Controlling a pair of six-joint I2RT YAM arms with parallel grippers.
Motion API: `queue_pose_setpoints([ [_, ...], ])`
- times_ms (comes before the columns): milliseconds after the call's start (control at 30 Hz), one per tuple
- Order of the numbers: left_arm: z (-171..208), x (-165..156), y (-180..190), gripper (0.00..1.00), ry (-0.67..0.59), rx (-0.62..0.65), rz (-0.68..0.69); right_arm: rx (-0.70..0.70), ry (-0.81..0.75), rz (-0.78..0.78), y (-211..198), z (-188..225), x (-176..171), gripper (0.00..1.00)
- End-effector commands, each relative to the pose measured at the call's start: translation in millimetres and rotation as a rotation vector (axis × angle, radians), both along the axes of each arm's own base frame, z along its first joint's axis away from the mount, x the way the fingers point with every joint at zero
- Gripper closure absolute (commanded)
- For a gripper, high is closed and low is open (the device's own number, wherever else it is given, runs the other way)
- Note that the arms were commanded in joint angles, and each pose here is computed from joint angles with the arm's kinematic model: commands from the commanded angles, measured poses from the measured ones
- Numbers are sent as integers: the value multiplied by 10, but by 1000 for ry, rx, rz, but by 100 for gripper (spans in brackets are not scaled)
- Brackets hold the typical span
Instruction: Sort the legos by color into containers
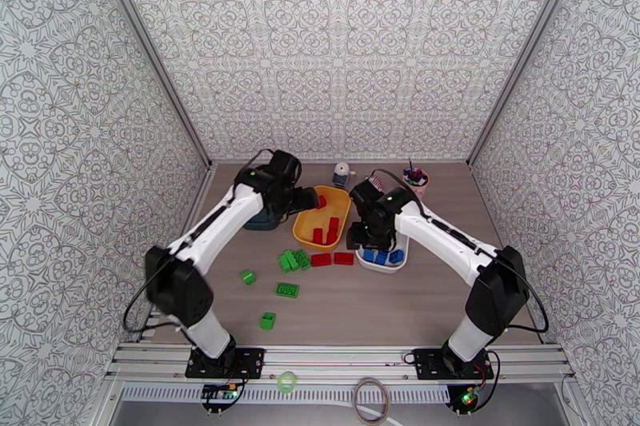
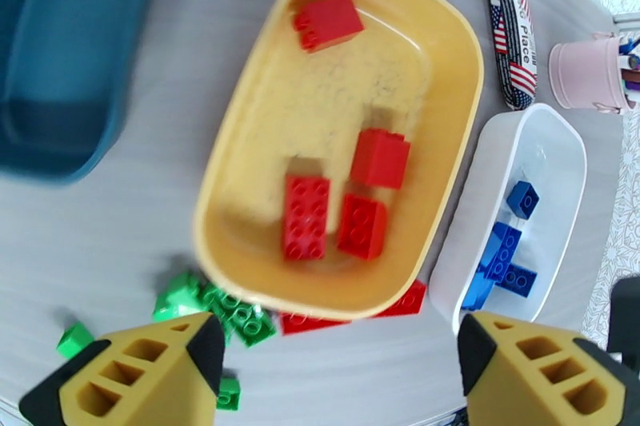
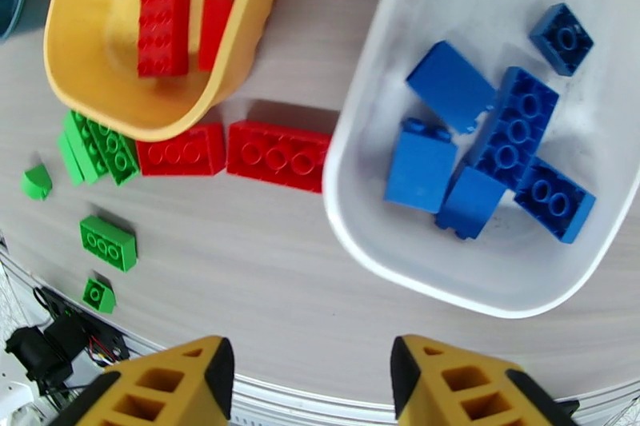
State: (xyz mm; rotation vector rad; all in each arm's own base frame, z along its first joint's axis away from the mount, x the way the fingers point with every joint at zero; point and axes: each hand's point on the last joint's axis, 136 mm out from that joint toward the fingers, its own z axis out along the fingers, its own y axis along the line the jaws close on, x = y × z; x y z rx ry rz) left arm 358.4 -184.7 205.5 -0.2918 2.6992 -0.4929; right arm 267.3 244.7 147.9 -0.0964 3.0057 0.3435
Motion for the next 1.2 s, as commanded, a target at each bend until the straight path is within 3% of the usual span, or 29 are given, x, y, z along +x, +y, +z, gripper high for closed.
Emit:
queue_pose_setpoints([
  [0,-38,-95,205,14,-9,-6,90,-6,-9,46,163,-50,23,42],
  [267,-224,-480,396,14,33,-27,160,16,-8,100,456,-142,195,42],
  [600,-232,-601,479,14,30,-25,187,30,21,94,599,-380,332,37],
  [1167,-282,-463,321,14,57,-25,137,0,47,-16,98,-552,185,33],
])
